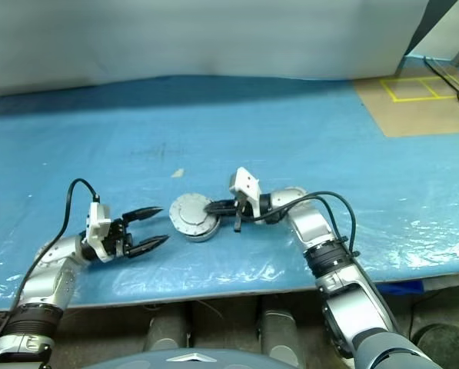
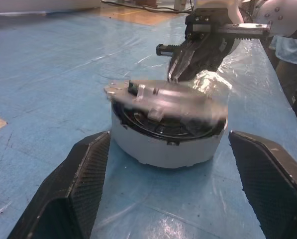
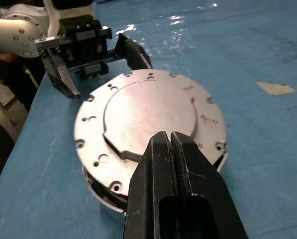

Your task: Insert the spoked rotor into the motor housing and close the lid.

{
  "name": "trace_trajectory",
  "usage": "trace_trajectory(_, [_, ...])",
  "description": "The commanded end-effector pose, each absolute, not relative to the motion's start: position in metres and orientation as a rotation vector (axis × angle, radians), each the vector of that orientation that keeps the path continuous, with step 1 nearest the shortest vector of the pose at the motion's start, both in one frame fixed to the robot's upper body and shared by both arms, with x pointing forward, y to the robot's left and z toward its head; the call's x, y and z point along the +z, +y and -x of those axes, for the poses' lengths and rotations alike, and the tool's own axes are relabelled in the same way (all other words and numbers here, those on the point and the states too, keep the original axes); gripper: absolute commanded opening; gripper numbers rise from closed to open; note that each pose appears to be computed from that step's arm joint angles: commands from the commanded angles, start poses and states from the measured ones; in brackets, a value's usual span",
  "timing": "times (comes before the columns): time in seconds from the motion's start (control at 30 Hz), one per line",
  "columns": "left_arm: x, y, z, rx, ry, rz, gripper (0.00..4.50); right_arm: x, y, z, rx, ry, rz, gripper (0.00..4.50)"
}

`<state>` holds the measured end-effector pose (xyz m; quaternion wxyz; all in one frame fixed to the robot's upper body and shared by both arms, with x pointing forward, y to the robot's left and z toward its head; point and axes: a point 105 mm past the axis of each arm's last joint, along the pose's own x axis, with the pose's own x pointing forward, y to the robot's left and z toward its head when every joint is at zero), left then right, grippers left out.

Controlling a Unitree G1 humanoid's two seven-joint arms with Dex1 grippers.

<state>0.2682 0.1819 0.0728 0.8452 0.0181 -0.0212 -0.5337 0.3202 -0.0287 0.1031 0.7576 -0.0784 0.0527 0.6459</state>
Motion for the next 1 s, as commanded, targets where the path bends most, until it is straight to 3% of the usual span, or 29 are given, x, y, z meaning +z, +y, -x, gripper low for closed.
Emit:
trace_trajectory(0.03, [0.076, 0.183, -0.269, -1.131, -0.058, -0.061, 4.00, 0.141, -0.019, -0.325, 1.399, -0.037, 0.157, 0.06])
trace_trajectory(0.1, [0.076, 0.183, -0.270, -1.127, -0.059, -0.067, 4.00, 0.141, -0.015, -0.326, 1.401, -0.038, 0.174, 0.23])
trace_trajectory(0.2, [0.076, 0.184, -0.270, -1.126, -0.060, -0.069, 4.00, 0.137, -0.009, -0.321, 1.433, -0.019, 0.193, 0.92])
trace_trajectory(0.53, [0.072, 0.182, -0.267, -1.126, -0.051, -0.069, 4.00, 0.125, 0.003, -0.315, 1.465, 0.011, 0.199, 4.41])
trace_trajectory(1.0, [0.070, 0.180, -0.263, -1.131, -0.035, -0.066, 4.00, 0.101, 0.010, -0.311, 1.465, 0.041, 0.262, 4.46])
